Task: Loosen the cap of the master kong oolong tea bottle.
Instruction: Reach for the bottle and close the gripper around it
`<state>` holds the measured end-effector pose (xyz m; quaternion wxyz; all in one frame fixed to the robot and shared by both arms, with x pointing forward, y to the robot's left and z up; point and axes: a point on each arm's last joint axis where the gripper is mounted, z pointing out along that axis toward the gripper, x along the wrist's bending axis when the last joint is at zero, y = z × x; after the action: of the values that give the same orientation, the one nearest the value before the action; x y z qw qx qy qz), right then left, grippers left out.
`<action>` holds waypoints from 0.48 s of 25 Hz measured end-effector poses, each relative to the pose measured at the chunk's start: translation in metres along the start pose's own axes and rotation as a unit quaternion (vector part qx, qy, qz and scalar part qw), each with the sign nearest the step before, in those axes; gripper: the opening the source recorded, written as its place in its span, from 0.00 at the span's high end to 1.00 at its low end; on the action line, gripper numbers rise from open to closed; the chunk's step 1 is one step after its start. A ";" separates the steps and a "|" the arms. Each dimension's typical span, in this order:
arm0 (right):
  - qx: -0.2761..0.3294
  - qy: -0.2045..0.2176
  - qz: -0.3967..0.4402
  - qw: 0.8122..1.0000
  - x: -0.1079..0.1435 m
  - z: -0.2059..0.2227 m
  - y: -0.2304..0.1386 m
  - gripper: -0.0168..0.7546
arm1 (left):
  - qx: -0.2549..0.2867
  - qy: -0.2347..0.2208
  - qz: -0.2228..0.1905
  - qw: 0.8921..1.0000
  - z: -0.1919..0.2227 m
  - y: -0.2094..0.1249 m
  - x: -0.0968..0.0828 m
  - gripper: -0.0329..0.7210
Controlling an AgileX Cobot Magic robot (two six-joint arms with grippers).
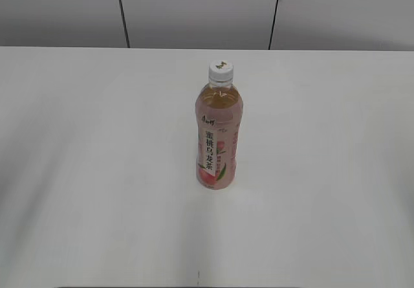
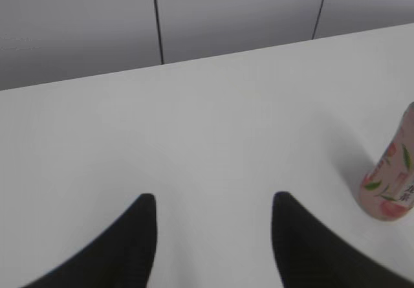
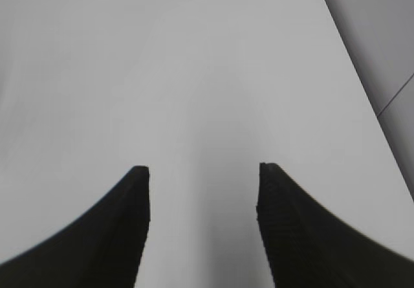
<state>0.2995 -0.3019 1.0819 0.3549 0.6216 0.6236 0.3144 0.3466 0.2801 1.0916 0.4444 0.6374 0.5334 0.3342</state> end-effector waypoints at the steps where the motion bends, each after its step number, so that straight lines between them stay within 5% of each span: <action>1: -0.003 0.000 0.000 1.000 0.000 0.001 0.001 0.45 | -0.004 -0.009 -0.007 1.000 0.005 -0.001 -0.001 0.43; 5: -0.015 -0.001 0.000 1.000 0.000 0.003 0.005 0.45 | 0.012 -0.029 -0.023 0.999 0.031 -0.021 -0.002 0.32; 12: -0.017 0.000 0.001 1.000 0.000 0.003 0.005 0.45 | 0.045 -0.061 -0.008 0.997 0.054 -0.052 -0.010 0.31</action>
<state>0.3050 -0.3021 1.0846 0.3649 0.6160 0.6179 0.3250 0.3731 0.2605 1.0234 0.4495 0.6714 0.5254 0.2667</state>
